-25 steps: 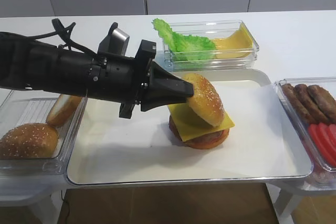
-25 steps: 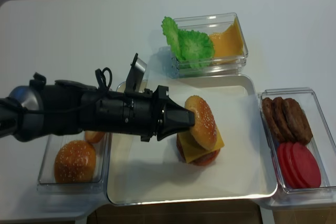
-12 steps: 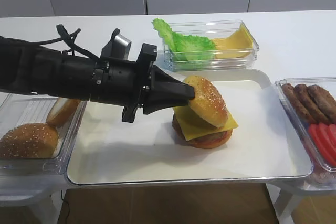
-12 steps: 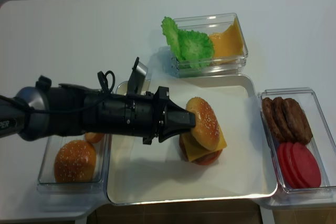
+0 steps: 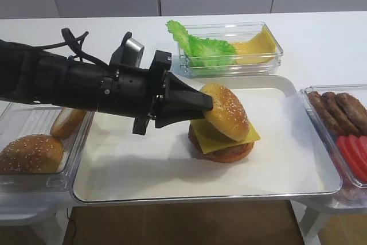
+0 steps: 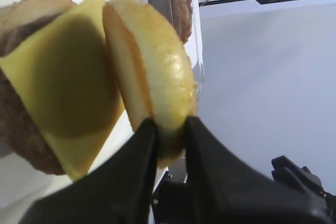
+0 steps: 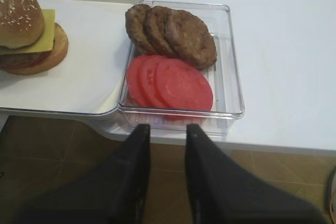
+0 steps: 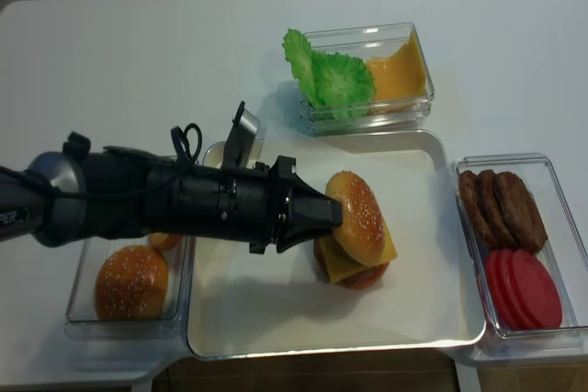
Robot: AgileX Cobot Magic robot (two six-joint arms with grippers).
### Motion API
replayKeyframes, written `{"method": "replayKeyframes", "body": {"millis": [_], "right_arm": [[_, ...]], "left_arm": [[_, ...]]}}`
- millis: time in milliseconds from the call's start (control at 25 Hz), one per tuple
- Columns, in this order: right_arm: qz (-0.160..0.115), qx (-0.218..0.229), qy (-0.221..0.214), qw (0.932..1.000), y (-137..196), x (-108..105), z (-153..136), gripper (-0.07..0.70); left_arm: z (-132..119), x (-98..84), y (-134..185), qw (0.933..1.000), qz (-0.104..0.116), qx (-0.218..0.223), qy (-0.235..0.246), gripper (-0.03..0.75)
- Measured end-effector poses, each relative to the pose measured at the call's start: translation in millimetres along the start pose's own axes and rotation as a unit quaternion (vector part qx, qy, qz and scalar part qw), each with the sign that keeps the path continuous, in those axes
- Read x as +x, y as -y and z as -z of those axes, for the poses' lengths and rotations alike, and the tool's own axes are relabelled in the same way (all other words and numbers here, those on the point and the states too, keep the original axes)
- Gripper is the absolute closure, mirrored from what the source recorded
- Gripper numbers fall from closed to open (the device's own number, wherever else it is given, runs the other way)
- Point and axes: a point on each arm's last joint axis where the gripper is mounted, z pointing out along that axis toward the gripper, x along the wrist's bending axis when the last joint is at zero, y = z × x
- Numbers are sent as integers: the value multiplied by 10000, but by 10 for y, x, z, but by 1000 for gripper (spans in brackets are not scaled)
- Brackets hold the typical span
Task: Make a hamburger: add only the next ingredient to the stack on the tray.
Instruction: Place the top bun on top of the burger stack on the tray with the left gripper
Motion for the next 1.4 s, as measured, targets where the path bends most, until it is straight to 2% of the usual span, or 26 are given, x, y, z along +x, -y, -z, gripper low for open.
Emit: {"method": "replayKeyframes", "body": {"millis": [240,600,880,1120,1400], "right_arm": [[0,0,0,10000,0,0,0,457],[-10,0,0,10000,0,0,0,520],[-10,0,0,10000,0,0,0,594],[-10,0,0,10000,0,0,0,603],[-10,0,0,10000,0,0,0,603]], "left_arm": [[0,7,8,10000,-28,44,-35,497],[10,11,2,10000,-27,39,-35,473],[16,38,31,9996,-75,210,-172,379],[23,53,43,9992,-105,288,-245,344],[133,94,-38,9996,0,82,-276,265]]}}
